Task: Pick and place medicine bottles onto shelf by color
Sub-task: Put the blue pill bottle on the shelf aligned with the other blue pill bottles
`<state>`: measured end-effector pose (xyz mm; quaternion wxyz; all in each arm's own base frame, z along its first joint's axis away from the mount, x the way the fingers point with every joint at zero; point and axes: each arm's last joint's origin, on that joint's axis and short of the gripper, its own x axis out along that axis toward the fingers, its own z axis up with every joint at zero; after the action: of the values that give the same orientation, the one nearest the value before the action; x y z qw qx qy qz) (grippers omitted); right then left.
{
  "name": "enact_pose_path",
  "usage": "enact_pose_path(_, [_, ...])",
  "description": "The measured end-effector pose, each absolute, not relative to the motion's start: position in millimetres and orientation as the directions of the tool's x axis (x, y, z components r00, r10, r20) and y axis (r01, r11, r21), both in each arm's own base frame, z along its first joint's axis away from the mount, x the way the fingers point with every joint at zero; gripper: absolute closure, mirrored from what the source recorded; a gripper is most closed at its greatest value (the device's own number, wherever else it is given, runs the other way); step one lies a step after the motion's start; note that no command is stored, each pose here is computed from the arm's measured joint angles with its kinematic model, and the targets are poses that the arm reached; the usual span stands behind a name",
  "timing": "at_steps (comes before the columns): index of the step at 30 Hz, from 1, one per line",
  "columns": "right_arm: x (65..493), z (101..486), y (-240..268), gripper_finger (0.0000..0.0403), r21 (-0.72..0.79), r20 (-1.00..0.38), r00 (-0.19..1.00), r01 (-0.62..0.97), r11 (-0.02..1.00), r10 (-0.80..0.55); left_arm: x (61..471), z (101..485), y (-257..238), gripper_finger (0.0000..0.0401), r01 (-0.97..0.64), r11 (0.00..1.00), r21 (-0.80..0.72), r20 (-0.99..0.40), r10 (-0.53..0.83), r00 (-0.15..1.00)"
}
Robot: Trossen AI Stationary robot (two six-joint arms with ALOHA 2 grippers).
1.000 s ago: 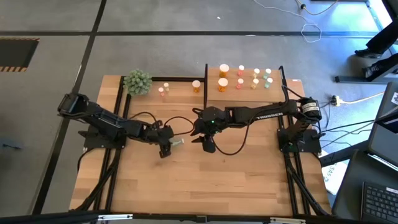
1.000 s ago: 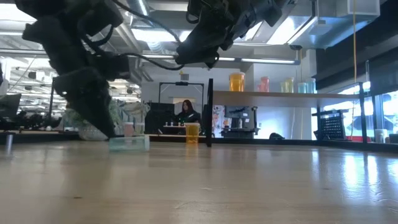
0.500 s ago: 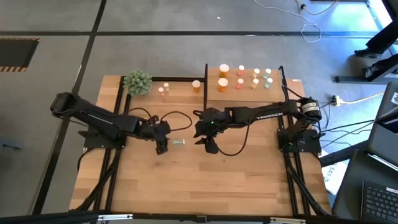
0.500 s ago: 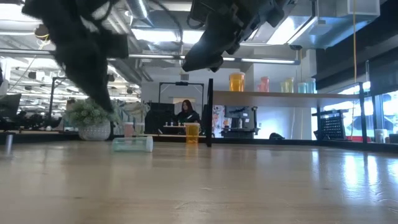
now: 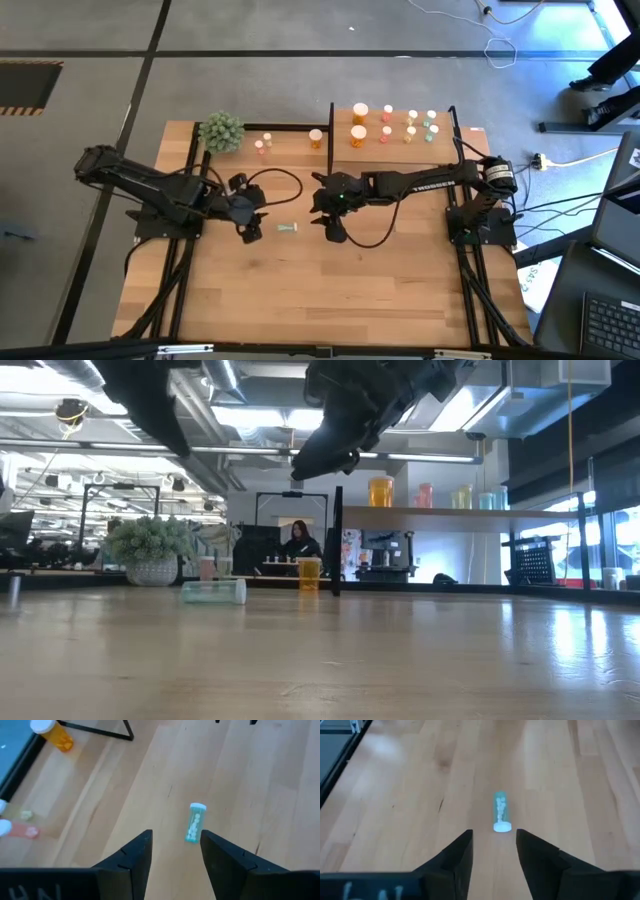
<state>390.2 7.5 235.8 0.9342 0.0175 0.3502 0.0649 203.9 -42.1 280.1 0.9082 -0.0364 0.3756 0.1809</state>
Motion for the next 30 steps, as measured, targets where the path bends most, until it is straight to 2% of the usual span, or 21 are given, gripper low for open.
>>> enact_pose_path(9, [392.8,239.1,9.1,0.0252,0.049,-0.616,0.770,-0.171,0.984,0.165,201.5,291.6,-44.6,0.0238,-0.350,0.933,0.087,-0.694,0.309,0.651])
enact_pose_path(17, [392.8,238.9,8.2,0.0251,0.033,-0.620,0.773,-0.144,0.989,0.133,201.2,291.4,-44.3,0.0238,-0.354,0.930,0.095,-0.694,0.317,0.647])
enact_pose_path(30, [392.9,238.8,6.6,0.0192,-0.002,-0.624,0.777,-0.109,0.994,0.084,201.2,291.4,-44.3,0.0238,-0.356,0.930,0.094,-0.693,0.318,0.647])
